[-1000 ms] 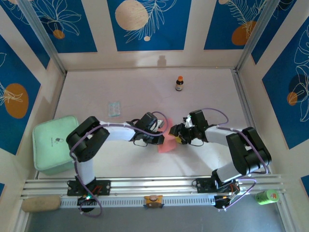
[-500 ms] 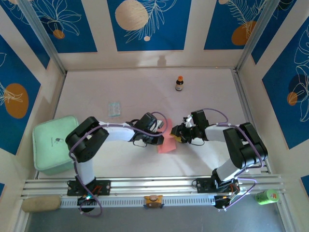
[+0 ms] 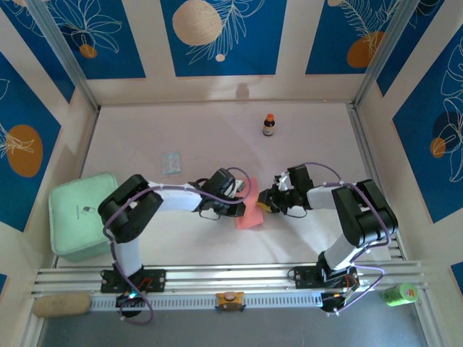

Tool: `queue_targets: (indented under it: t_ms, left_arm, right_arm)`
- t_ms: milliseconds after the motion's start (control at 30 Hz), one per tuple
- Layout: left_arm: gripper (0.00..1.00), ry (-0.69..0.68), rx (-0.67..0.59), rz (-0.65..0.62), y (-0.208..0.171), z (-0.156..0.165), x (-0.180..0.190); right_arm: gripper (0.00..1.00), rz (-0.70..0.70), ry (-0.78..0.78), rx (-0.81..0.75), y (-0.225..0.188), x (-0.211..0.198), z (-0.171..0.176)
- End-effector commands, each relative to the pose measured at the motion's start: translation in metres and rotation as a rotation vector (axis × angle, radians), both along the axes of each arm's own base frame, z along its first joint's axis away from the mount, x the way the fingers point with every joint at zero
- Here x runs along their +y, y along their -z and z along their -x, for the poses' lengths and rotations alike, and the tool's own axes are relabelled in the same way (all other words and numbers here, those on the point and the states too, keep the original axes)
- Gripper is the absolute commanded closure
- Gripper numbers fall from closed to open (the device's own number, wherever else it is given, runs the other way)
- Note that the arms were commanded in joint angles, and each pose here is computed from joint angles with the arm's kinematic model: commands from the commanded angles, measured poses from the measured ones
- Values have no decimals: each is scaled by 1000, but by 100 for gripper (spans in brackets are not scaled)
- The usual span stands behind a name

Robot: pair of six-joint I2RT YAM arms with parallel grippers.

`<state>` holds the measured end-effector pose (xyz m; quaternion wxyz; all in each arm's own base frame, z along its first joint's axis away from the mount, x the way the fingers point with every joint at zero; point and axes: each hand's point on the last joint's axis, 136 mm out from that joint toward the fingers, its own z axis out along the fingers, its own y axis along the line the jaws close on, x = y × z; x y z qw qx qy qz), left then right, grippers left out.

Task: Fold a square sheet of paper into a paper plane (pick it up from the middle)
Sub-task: Turn over the paper at the center of the table.

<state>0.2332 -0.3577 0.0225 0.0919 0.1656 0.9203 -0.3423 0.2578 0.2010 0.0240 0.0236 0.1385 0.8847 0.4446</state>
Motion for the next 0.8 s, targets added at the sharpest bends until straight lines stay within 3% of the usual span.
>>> queue_targets:
  t_ms: [0, 500, 767]
  left_arm:
    - [97, 3, 13, 12, -10, 4, 2]
    - [88, -11, -4, 29, -21, 2, 3]
    - [80, -57, -91, 9, -40, -4, 17]
  right_arm:
    - [79, -5, -22, -32, 1, 1, -5]
    - [91, -9, -48, -65, -5, 4, -11]
    - [95, 25, -44, -119, -23, 1, -13]
